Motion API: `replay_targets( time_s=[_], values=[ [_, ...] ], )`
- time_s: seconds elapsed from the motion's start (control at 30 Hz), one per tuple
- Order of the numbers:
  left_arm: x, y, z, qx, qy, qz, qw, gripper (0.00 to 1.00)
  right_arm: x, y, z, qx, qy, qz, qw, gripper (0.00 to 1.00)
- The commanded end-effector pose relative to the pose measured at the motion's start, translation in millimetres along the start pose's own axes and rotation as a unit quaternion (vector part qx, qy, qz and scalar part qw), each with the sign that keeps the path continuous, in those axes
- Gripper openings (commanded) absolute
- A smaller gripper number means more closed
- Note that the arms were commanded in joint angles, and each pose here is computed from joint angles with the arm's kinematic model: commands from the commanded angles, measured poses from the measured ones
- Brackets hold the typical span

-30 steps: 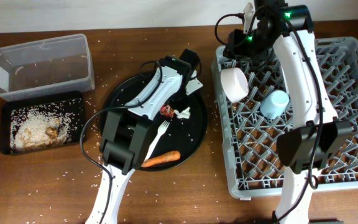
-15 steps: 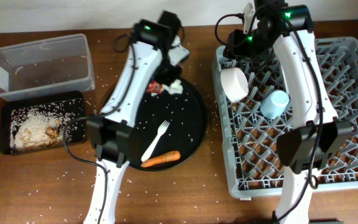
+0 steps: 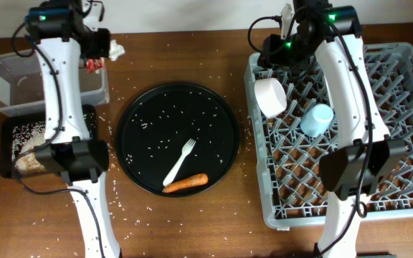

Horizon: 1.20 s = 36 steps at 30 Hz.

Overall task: Sort waste into correct bins and load items into the dishwasher rack
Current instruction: 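Carry the wrapper and tissue left and drop them in the clear bin, then reach the left gripper down to the orange carrot on the round tray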

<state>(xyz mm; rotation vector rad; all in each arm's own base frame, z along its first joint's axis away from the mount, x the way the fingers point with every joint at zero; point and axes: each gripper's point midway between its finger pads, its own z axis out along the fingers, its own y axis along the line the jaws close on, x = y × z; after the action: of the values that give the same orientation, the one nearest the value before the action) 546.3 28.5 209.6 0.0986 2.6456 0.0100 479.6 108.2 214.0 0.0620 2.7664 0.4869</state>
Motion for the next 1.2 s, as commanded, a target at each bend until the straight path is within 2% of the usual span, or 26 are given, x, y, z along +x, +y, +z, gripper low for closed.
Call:
replay_targets(
  time_s=[0.0, 0.13, 0.4, 0.57, 0.6, 0.63, 0.67, 0.7, 0.77, 0.83, 0.93, 1.07, 1.1, 1.17],
  values=[
    [-9, 26, 4, -0.013, -0.023, -0.031, 0.999, 0.00, -5, 2, -13, 0.000, -0.018, -0.008, 1.000, 0.54],
    [-6, 58, 22, -0.055, -0.020, -0.090, 0.994, 0.00, -6, 2, -13, 0.000, -0.018, -0.008, 1.000, 0.54],
    [1, 94, 83, -0.097, -0.013, -0.126, 0.987, 0.00, -6, 2, -13, 0.000, -0.018, -0.008, 1.000, 0.54],
    [9, 114, 84, -0.104, -0.011, -0.176, 0.979, 0.00, -6, 2, -13, -0.001, -0.020, -0.008, 1.000, 0.54],
    [12, 115, 84, -0.103, -0.006, -0.177, 0.979, 0.03, -6, 2, -13, -0.001, -0.020, -0.008, 1.000, 0.54],
    [15, 115, 84, -0.103, -0.001, -0.177, 0.979, 0.25, -6, 2, -13, 0.000, -0.020, -0.008, 1.000, 0.54],
    [16, 114, 84, -0.103, 0.003, -0.177, 0.979, 0.53, -6, 2, -13, 0.000, -0.020, -0.008, 1.000, 0.54],
    [18, 114, 84, -0.103, 0.006, -0.177, 0.979, 0.67, -6, 2, -13, 0.000, -0.020, -0.008, 1.000, 0.54],
    [18, 114, 81, -0.103, 0.007, -0.177, 0.979, 0.73, -6, 2, -13, 0.000, -0.020, -0.008, 1.000, 0.54],
    [15, 113, 71, -0.103, 0.001, -0.177, 0.979, 0.75, -6, 2, -13, 0.000, -0.020, -0.008, 1.000, 0.54],
    [9, 110, 34, -0.103, -0.013, -0.173, 0.980, 0.75, -6, 2, -13, -0.001, -0.020, -0.008, 1.000, 0.54],
    [10, 85, -35, -0.086, -0.018, -0.134, 0.987, 0.76, -7, 3, -16, -0.002, -0.023, -0.010, 1.000, 0.54],
    [10, 75, -46, -0.075, -0.019, -0.118, 0.990, 0.75, -7, 4, -20, -0.002, -0.027, -0.015, 1.000, 0.58],
    [16, 23, -62, 0.000, -0.003, -0.046, 0.999, 0.75, -8, 10, -40, -0.008, -0.047, -0.042, 0.998, 0.64]
  ],
)
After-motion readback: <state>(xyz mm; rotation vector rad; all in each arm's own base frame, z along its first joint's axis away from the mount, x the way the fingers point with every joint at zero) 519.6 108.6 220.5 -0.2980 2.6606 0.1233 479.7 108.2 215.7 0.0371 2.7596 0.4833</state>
